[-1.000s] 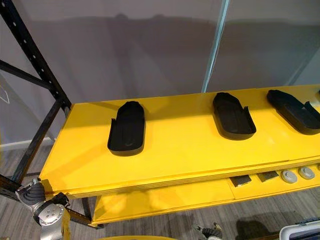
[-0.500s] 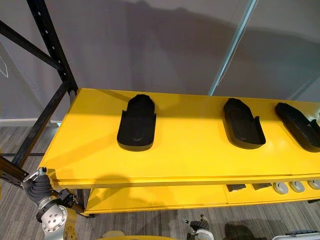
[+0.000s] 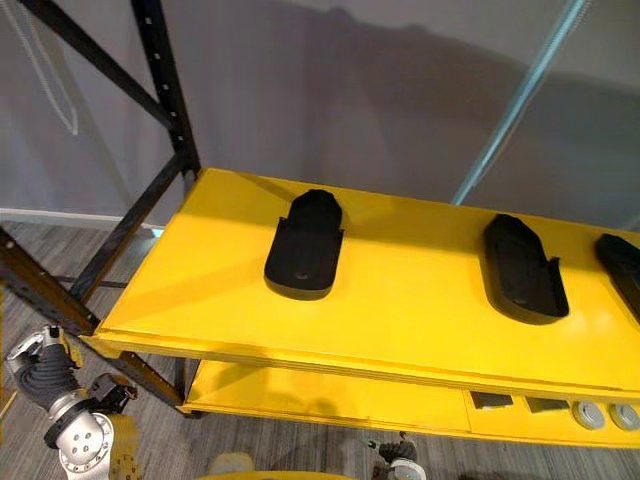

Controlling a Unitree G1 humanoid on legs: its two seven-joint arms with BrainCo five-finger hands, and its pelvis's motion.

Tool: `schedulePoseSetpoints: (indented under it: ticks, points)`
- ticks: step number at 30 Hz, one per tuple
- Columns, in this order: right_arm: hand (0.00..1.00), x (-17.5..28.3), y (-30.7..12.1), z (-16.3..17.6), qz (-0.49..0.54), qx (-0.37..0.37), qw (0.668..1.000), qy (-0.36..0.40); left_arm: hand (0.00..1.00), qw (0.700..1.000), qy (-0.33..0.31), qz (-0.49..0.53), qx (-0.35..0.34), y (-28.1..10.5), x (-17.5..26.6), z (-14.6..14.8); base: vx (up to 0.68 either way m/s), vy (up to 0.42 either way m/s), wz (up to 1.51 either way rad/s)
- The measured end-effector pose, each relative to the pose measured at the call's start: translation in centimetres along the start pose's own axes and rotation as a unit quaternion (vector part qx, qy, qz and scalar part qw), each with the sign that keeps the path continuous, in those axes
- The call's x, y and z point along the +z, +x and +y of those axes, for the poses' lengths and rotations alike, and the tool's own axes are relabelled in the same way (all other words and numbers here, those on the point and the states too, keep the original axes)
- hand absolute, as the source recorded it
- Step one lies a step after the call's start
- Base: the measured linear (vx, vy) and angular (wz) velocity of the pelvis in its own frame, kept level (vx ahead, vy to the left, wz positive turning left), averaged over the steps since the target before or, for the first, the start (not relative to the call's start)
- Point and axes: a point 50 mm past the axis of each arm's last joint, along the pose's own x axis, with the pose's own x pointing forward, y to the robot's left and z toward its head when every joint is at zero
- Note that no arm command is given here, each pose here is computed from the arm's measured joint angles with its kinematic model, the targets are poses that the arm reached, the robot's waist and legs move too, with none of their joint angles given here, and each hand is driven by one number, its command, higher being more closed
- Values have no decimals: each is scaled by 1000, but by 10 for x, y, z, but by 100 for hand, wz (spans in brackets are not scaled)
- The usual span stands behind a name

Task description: Walk over and take plastic housings, then place them on the shelf

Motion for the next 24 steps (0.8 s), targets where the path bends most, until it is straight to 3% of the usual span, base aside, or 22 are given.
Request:
schedulePoseSetpoints:
  ticks: [4,10,11,15,17,24]
  points:
    - [0,1,0,0,-2,-3,1000,-5,100,992,27,75,99,-2,-31,42,-12,0,-20]
    - [0,1,0,-3,-3,-17,1000,-11,100,983,54,109,141,-5,-44,61,0,0,-6]
    - [0,1,1,-4,-2,-19,1000,-8,0,978,68,133,144,-9,-55,65,0,0,0]
    - [0,0,1,-8,3,-29,1000,10,0,944,131,265,144,-33,-108,81,12,4,-3]
    - [0,-2,2,-13,8,-35,999,21,0,898,192,382,104,-63,-145,88,12,-2,-9]
    - [0,-3,4,-29,15,-56,997,57,0,851,254,459,8,-85,-170,78,27,-37,-12]
